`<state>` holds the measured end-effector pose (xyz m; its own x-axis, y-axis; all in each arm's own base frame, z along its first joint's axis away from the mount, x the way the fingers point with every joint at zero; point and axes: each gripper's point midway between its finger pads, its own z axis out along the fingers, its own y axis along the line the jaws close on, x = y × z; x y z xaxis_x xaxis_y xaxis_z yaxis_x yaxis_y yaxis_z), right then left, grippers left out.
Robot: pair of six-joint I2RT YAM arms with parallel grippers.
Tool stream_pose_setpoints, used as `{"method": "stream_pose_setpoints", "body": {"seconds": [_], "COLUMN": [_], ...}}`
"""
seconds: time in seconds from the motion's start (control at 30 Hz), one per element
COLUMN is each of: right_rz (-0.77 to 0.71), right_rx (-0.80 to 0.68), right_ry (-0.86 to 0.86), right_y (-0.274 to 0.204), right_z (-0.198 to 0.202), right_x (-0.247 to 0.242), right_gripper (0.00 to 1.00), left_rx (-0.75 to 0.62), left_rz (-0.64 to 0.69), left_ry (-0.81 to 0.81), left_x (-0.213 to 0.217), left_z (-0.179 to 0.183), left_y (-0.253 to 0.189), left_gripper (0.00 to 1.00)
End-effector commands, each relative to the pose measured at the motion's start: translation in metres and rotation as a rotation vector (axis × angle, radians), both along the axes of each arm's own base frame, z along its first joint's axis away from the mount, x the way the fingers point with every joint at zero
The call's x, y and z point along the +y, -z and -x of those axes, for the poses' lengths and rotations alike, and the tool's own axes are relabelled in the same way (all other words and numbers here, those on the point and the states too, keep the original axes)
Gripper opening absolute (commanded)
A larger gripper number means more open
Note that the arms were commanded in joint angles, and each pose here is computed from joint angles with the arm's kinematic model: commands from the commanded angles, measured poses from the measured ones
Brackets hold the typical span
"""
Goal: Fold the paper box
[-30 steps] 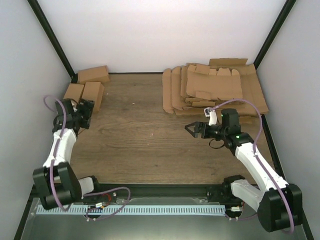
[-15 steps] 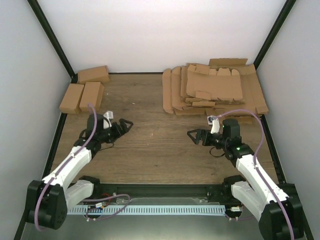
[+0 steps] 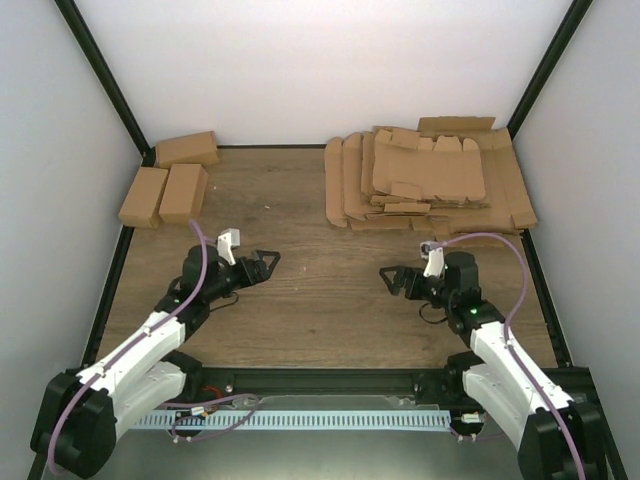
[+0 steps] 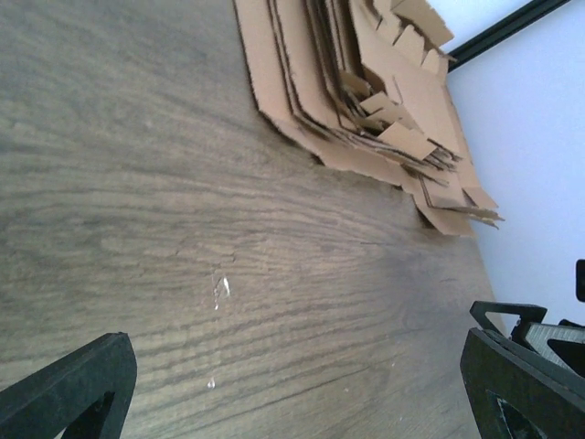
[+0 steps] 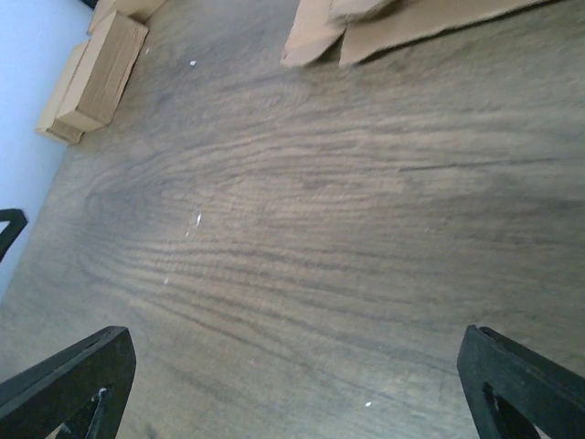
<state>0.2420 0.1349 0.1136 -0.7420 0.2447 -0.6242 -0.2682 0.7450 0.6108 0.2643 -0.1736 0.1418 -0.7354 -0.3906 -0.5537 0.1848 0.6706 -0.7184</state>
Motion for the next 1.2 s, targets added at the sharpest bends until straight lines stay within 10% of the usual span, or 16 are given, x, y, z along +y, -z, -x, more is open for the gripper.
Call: {"method": "stream_pose_setpoints", "body": {"seconds": [0.0,0.4,1.17], "right_rz": [0.059,0.27,0.21], "right_rx": [-0.108,-0.092,-0.223], "right_ry": [0.13,0.488,0.265], "right_y": [-0.035,-0.086,-0.022], "right_z": [-0.028,-0.104,-0.071], "right_x": [-0.019,-0.075,-0.045], "right_gripper": [1.0,1.0,1.0], "left_rx": [-0.119,-0.114,-0.392], "left_rz": [-0.006,0.015,-0.359], "left_ry": [0.021,0.047,-0.262], "left_x": [-0.003,-0.006,0.082], "left_z": [-0.005,0.0,0.012], "left_y": [-0.018,-0.012,-0.018], "left_gripper": [1.0,1.0,1.0]}}
